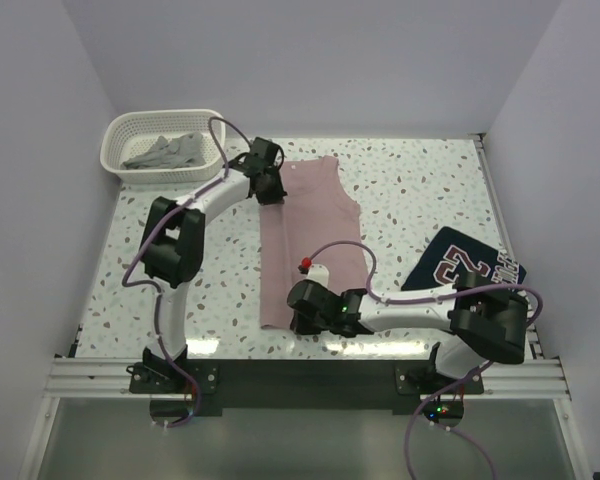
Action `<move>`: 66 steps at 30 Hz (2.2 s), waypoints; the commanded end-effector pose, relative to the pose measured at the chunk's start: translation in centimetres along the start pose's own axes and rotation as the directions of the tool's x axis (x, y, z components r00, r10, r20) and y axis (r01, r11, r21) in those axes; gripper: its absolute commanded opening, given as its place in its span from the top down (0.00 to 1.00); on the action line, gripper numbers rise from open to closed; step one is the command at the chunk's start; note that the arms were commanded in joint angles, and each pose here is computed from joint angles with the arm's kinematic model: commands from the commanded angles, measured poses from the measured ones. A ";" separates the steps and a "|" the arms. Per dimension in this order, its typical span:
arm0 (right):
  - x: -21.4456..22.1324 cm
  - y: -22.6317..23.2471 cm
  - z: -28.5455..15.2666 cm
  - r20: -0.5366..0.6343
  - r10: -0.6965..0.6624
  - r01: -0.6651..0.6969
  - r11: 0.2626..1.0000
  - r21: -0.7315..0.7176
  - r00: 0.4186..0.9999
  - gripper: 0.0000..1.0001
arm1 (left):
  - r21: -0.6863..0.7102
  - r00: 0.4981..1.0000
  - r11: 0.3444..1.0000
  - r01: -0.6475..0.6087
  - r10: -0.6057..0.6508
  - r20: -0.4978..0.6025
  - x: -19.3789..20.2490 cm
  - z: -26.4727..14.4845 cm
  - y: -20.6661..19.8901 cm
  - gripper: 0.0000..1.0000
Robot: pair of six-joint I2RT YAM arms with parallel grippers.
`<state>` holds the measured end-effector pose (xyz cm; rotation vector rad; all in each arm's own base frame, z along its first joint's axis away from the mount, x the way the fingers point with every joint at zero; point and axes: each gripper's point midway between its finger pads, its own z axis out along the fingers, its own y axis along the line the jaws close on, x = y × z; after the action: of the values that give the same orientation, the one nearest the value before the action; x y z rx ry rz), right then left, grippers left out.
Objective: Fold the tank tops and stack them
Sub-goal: Fold the tank top
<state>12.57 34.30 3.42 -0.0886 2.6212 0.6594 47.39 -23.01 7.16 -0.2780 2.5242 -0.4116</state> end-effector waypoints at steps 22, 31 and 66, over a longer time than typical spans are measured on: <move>-1.3 -3.9 -3.3 0.125 0.096 -0.105 0.992 0.067 0.987 0.72 | 0.060 0.997 0.996 -0.059 0.056 0.054 -0.6 1.2 -2.8 0.68; -4.0 -2.1 -5.2 0.191 -0.037 0.011 0.991 0.136 0.981 0.64 | 0.103 0.980 0.992 -0.067 0.045 0.195 -4.5 -3.0 -3.7 0.53; -2.0 11.0 7.2 0.092 -0.194 0.198 0.980 -0.032 0.977 0.72 | 0.036 0.998 0.998 0.047 -0.049 0.033 -1.9 2.7 7.1 0.83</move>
<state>15.94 46.33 2.34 -0.2807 2.4768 0.5895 48.23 -17.65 2.53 -0.3844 2.4971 -0.5231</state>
